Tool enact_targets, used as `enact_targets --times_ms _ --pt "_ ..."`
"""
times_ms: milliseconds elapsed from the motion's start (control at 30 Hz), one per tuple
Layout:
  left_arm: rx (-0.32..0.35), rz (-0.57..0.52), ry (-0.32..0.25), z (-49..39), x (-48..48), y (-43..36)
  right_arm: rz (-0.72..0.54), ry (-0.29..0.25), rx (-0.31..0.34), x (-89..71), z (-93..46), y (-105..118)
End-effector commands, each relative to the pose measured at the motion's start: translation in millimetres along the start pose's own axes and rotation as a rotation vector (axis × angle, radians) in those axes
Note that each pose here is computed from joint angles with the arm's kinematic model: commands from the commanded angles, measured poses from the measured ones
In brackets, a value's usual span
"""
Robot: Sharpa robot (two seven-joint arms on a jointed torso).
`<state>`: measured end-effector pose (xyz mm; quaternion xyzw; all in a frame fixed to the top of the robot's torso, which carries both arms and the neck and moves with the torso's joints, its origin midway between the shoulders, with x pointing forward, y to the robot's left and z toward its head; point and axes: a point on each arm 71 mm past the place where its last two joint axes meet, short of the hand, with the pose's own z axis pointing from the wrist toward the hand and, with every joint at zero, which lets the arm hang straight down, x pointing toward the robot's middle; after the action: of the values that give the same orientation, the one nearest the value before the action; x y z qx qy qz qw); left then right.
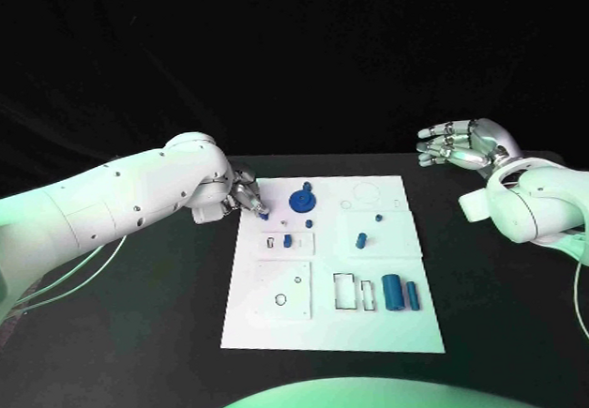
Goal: Assemble the parts on the task board
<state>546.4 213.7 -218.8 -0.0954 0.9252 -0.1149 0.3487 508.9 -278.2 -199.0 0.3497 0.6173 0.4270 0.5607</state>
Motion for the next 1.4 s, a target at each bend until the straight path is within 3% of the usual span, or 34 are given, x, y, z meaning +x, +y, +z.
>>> enact_targets --times_ms 33,300,600,833,1000,1200,1400 --pt "0.032 -0.062 0.001 -2.6 0.3 -0.4 0.001 0.016 -0.010 1.1 -0.1 1" --pt "0.065 -0.137 -0.012 -19.9 0.9 9.9 -0.001 0.011 -0.008 -1.0 -0.3 0" --pt "0.113 -0.153 -0.053 -38.0 9.3 6.3 -0.002 0.010 -0.006 -1.7 -0.1 -1" --pt "0.122 -0.102 -0.101 -42.1 17.9 4.4 -0.002 0.012 -0.005 -1.3 -0.4 -2" --pt "0.126 -0.067 -0.116 -40.5 32.5 4.7 -0.001 0.013 -0.004 -1.1 -0.7 -2" --pt "0.129 -0.035 -0.100 -38.5 46.2 4.6 -0.001 0.013 -0.001 -1.4 -1.2 -4" --pt "0.128 -0.014 -0.085 -38.5 52.0 5.2 -0.001 0.013 -0.001 -1.4 -1.5 -4"
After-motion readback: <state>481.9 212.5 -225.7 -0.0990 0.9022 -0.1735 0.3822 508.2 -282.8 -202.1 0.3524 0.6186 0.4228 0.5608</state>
